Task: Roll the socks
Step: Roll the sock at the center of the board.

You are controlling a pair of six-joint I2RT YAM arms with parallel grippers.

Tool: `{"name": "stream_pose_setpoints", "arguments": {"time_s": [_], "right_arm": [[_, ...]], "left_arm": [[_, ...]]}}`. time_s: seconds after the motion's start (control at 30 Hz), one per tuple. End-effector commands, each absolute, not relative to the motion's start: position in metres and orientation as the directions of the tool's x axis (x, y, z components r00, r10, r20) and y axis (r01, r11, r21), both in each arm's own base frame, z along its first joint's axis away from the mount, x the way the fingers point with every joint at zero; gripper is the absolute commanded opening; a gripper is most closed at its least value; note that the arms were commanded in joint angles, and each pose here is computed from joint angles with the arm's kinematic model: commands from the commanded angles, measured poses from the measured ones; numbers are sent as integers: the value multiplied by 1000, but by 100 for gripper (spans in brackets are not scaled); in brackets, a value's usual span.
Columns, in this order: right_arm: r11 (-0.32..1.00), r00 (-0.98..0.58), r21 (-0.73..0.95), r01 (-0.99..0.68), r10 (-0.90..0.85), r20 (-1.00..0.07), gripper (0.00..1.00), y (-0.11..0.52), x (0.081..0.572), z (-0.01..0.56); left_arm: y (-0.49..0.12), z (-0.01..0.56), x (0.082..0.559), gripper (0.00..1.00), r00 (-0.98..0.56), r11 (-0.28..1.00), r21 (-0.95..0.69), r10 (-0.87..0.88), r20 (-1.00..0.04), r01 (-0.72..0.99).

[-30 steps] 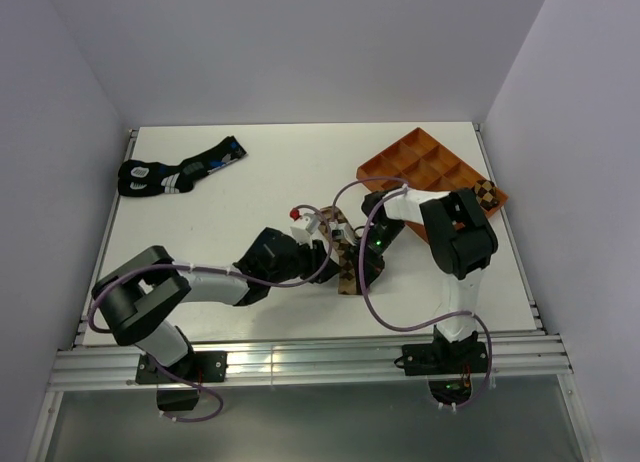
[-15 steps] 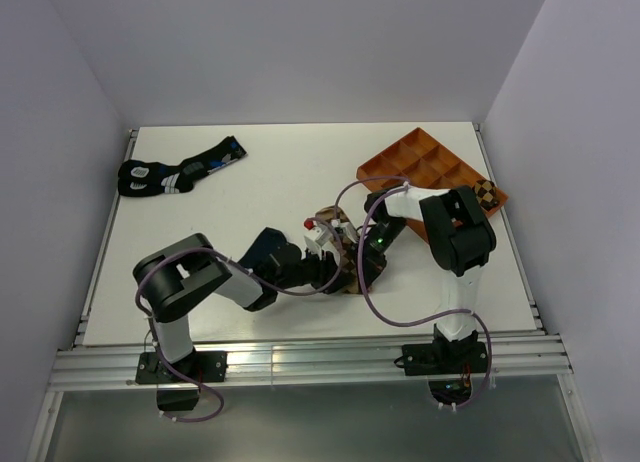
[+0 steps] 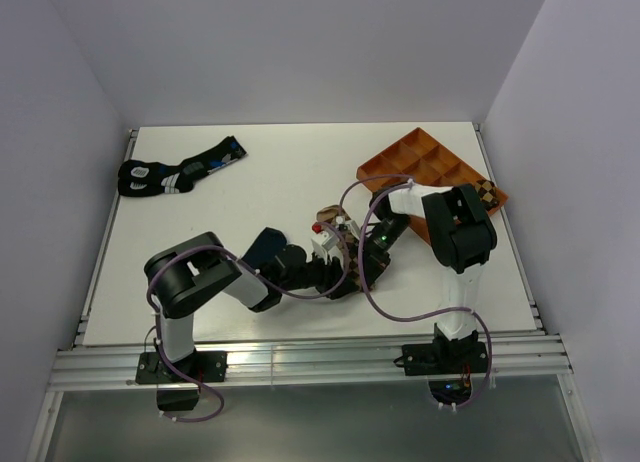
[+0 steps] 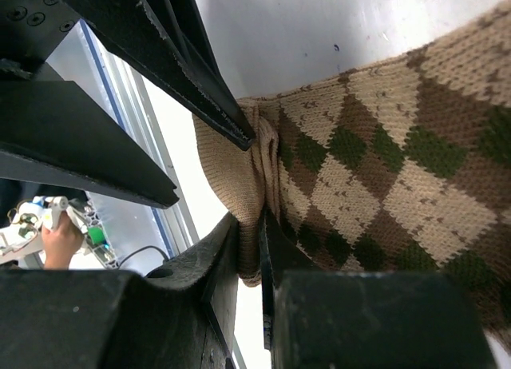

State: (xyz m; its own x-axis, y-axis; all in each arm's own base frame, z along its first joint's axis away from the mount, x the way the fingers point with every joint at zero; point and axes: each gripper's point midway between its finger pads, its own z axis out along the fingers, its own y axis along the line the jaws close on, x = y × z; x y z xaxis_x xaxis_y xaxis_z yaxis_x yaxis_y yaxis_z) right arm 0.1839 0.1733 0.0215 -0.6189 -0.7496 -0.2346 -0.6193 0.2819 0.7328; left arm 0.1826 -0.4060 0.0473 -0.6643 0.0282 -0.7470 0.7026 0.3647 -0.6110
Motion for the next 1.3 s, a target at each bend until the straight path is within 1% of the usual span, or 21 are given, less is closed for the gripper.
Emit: {"name": "stream_pose_setpoints", "arguments": {"time_s": [0.0,0.3,0.4,0.5,0.6,0.63,0.7,0.73,0.77,0.8,0.9,0.93,1.03,1.13,1.27], "right_arm": [[267,-604,723,-638,-755,-255,13,171,195,21],[260,-604,729,-633,-755,-255,13,167,194,22],[256,-600,729,-635,-758,-257,13,166,193,22],[255,-601,732,-631,-758,-254,13,165,193,22],[255,-598,730,-634,-760,-254,14,163,193,21],[258,-600,729,-634,-758,-254,13,162,194,20],[261,-600,725,-638,-758,-255,14,160,193,20],[266,-597,714,-648,-759,-260,14,160,195,19],[269,-596,705,-656,-758,-265,15,159,196,19],[276,-597,702,-656,-759,-260,15,158,194,17],[300,-596,669,-680,-757,-266,23,156,199,14],[313,-600,653,-690,-751,-275,28,157,203,12],[337,-598,601,-725,-741,-306,36,156,209,15],[354,-593,551,-756,-726,-348,48,155,216,22],[394,-586,468,-792,-707,-397,52,153,228,33]], "left_arm": [[-415,51,183,51,-627,337,-578,49,-777,743],[-413,36,189,52,-622,405,-541,94,-778,737],[-414,31,192,50,-622,434,-524,112,-775,732],[-414,27,194,46,-623,455,-512,129,-772,728],[-414,23,195,39,-632,476,-506,147,-761,719],[-414,22,195,34,-633,479,-503,154,-759,720],[-413,20,195,28,-645,494,-501,172,-745,711],[-414,18,193,22,-648,494,-499,188,-738,712],[-416,20,194,20,-648,492,-499,194,-736,713],[-413,13,191,18,-666,510,-498,220,-713,701],[-416,9,189,8,-689,524,-506,243,-683,686],[-414,4,184,0,-709,539,-510,261,-655,670],[-413,3,181,0,-744,568,-527,254,-618,632],[-407,-2,181,0,-790,623,-536,233,-568,569],[-402,-7,181,0,-833,679,-533,219,-508,504]]}}
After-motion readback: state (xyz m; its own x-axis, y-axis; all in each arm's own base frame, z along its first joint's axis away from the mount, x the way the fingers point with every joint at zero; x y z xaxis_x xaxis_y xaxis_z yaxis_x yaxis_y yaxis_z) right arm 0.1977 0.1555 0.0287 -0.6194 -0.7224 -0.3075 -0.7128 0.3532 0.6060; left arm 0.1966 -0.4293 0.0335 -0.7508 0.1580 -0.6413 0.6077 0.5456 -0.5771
